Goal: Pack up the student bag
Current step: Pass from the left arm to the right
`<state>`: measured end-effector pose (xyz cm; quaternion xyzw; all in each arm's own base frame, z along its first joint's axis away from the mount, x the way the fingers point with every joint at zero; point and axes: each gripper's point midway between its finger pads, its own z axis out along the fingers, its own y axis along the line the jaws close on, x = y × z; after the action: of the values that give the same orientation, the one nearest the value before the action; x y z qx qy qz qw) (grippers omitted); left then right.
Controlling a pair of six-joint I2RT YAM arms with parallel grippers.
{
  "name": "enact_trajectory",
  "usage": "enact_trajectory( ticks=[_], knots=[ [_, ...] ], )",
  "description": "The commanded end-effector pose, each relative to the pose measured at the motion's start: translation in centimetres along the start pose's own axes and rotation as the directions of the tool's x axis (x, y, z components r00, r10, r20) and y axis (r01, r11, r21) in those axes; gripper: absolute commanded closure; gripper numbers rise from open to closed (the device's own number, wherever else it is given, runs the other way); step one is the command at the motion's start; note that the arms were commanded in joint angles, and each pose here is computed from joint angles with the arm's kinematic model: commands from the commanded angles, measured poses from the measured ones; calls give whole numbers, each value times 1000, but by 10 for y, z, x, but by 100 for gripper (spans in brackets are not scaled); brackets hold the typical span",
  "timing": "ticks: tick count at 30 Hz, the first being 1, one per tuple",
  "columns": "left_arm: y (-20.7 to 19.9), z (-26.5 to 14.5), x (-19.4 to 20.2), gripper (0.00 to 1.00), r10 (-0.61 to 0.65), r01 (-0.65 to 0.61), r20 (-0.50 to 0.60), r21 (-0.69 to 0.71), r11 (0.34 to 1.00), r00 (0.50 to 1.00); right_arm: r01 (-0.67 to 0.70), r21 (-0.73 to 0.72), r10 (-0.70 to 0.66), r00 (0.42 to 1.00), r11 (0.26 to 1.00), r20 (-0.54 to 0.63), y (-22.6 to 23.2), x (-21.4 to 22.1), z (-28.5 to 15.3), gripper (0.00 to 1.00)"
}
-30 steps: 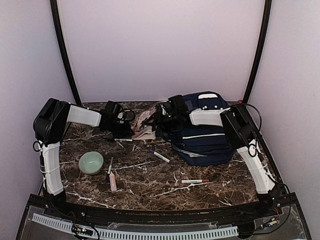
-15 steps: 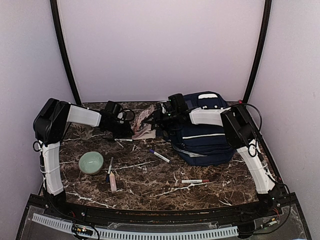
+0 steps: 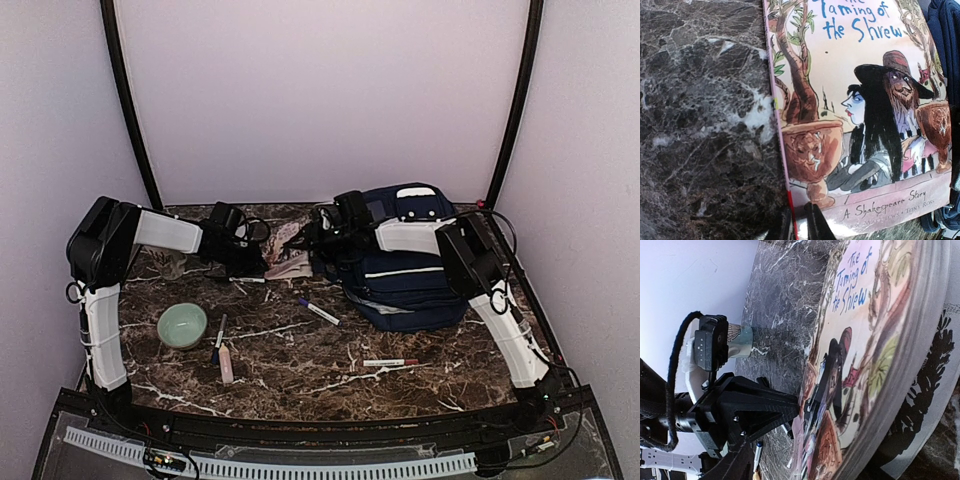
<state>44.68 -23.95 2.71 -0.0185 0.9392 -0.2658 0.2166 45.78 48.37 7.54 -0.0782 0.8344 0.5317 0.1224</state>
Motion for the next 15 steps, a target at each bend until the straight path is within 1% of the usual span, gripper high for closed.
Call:
enact_trajectory(
  ticks=[1,5,7,9,11,15],
  knots=[
    [-4,2,13,87,3,-3,-48,8,1000,999,60,-48,-60,998,997,12,11,-5,10,41],
    [-6,4,15,87,7,-6,-54,16,1000,999,67,-182,-73,997,981,-29,30,3,15,39],
    [-5,4,15,87,9,-8,-54,16,1000,998,89,-297,-106,993,951,-45,53,8,15,38],
    [-6,4,15,87,12,-11,-56,19,1000,998,97,-382,-130,990,919,-62,74,15,13,37],
    [-6,4,15,87,11,-10,-58,20,1000,998,100,-427,-148,986,899,-81,90,22,10,38],
    [-6,4,16,87,10,-9,-60,16,1000,998,121,-436,-170,983,892,-76,105,22,4,42]
  ],
)
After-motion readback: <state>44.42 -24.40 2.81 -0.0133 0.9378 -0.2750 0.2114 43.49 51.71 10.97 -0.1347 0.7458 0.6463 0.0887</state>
